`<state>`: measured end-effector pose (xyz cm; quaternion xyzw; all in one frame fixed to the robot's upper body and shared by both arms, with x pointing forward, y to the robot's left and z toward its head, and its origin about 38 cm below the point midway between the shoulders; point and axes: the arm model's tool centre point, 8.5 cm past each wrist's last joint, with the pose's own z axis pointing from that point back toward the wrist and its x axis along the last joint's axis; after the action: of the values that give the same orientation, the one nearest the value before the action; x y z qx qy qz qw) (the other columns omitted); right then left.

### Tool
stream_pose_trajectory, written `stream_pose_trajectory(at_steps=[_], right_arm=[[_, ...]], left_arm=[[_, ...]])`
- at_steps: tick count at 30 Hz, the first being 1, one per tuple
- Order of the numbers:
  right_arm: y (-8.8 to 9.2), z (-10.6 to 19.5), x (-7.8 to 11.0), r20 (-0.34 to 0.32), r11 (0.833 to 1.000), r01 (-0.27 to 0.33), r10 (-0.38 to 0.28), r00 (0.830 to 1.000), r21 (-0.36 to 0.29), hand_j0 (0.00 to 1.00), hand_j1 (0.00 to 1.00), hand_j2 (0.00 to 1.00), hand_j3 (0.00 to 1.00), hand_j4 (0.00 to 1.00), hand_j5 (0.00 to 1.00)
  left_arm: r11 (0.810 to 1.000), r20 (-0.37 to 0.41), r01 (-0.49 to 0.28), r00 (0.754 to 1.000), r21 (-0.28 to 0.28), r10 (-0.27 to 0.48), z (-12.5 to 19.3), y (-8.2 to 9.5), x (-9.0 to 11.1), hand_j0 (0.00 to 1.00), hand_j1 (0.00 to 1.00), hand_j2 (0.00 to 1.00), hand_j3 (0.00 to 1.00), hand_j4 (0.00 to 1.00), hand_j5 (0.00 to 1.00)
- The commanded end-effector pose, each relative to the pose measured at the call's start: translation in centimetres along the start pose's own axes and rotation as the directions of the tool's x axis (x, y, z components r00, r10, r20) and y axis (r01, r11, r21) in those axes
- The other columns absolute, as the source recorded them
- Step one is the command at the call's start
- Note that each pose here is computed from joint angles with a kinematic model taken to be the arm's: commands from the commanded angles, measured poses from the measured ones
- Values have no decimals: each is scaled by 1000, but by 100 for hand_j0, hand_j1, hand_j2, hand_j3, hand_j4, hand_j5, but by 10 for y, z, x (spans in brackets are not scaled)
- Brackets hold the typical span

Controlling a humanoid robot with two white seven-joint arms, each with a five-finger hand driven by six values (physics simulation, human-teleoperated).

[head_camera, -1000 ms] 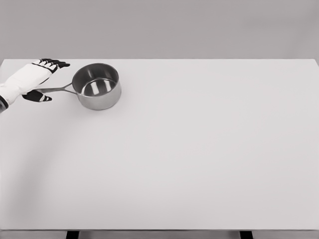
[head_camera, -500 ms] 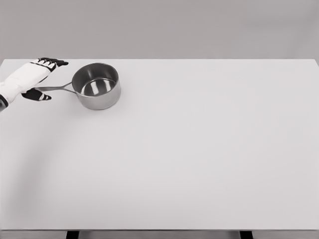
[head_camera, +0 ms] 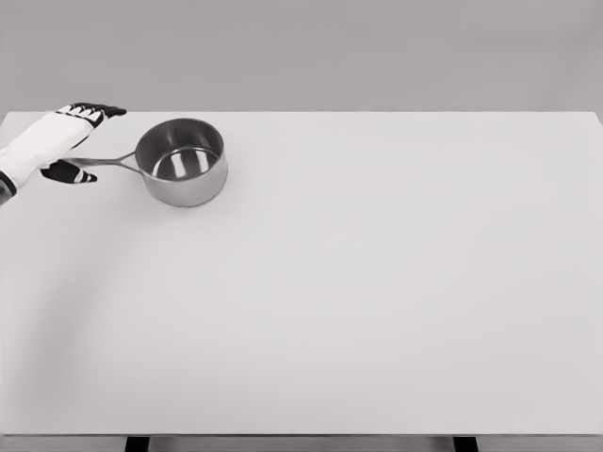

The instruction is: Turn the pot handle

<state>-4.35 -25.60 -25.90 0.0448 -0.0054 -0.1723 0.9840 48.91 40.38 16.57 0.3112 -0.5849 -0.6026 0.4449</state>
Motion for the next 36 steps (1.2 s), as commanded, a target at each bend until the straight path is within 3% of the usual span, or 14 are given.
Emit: stream_pose_trajectory(at_steps=[1, 25, 36], right_arm=[[0, 0, 0, 0, 1000, 0, 0, 1000, 0, 100, 100, 100, 100, 100, 100], [0, 0, 0, 1, 1000, -1, 1, 1000, 0, 100, 100, 100, 100, 100, 100], [0, 0, 0, 0, 1000, 0, 0, 1000, 0, 100, 100, 100, 100, 100, 100]], left_arm=[[1000, -1, -8, 1000, 5, 8, 0, 0, 0, 100, 100, 100, 100, 100, 100], [998, -66, -57, 996, 0, 57, -3, 0, -20, 100, 100, 100, 100, 100, 100], [998, -58, -59, 997, 14, 59, -4, 4, -18, 100, 100, 100, 100, 100, 100]])
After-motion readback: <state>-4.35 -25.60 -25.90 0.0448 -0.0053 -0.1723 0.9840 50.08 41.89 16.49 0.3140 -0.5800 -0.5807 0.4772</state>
